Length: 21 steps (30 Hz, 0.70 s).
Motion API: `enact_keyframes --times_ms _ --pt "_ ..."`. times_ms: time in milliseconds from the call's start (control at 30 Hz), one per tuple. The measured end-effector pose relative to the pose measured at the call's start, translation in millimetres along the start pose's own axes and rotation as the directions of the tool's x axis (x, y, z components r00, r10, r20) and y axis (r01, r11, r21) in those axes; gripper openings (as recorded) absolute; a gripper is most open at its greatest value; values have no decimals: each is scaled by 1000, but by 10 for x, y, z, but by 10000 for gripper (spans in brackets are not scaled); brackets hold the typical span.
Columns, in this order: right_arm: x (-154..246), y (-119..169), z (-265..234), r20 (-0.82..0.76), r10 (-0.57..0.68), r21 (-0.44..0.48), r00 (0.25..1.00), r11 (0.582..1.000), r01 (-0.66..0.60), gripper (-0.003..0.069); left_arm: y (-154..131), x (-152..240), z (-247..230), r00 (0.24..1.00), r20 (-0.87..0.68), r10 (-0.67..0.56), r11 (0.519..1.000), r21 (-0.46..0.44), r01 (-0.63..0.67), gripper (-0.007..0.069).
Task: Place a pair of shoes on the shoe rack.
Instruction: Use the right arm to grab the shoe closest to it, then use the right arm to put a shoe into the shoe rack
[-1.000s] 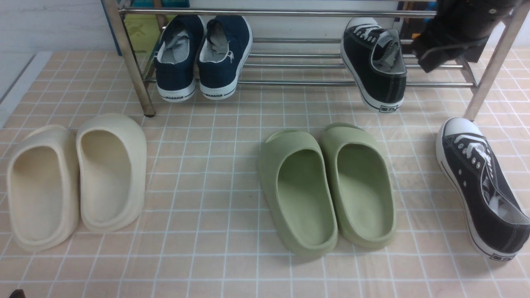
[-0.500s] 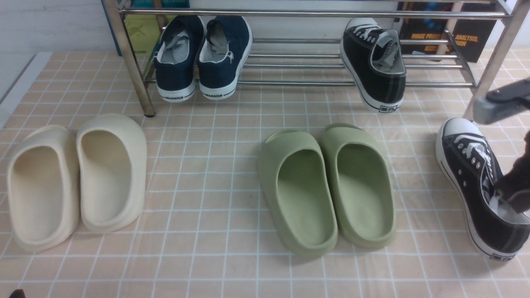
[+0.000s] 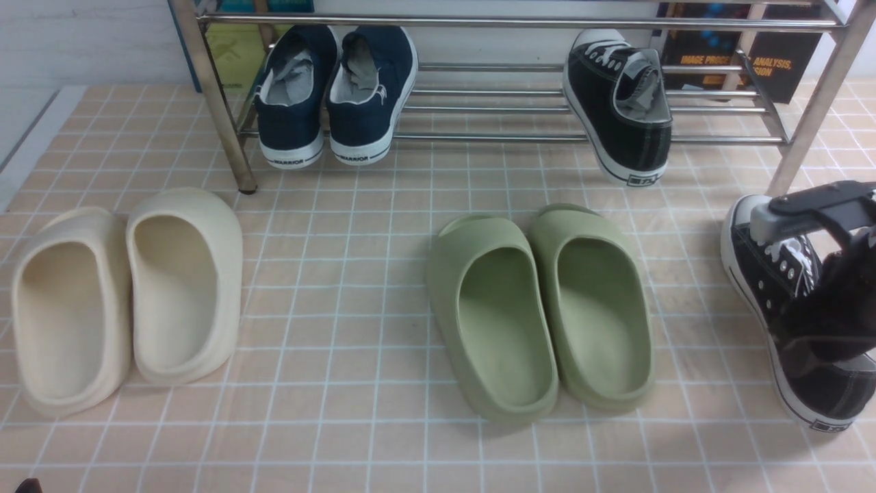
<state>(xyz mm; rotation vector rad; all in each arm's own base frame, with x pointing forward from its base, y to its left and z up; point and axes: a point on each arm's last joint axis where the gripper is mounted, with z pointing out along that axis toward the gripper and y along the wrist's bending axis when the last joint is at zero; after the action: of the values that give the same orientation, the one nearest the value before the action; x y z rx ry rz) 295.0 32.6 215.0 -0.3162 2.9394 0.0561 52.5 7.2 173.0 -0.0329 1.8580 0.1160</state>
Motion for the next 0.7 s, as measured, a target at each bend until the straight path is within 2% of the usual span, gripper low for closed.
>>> enact_keyframes --times_ms 100,133,267,300,367,500,700 --pt "-14 -6 121 -35 3 -4 999 1000 -3 435 0 0 0 1000 0 0 1000 0 0 238" --pt "-19 -9 167 -48 4 -5 999 1000 -4 399 0 0 0 1000 0 1 1000 0 -1 238" --pt "-31 -18 229 -58 2 -1 998 1000 -2 185 0 0 0 1000 0 1 1000 0 -1 238" --pt "-30 -18 224 -58 2 0 998 1000 -2 97 0 0 0 1000 0 1 1000 0 -1 238" --pt "-32 -13 175 -48 0 1 999 1000 0 13 0 0 0 1000 0 1 1000 0 -1 238" --pt "-55 6 -76 -13 1 -5 1000 1000 -1 6 0 0 0 1000 0 1 1000 0 -1 238" --pt "-317 18 -769 172 -6 0 985 1000 6 6 0 0 0 1000 0 1 1000 0 -1 238"
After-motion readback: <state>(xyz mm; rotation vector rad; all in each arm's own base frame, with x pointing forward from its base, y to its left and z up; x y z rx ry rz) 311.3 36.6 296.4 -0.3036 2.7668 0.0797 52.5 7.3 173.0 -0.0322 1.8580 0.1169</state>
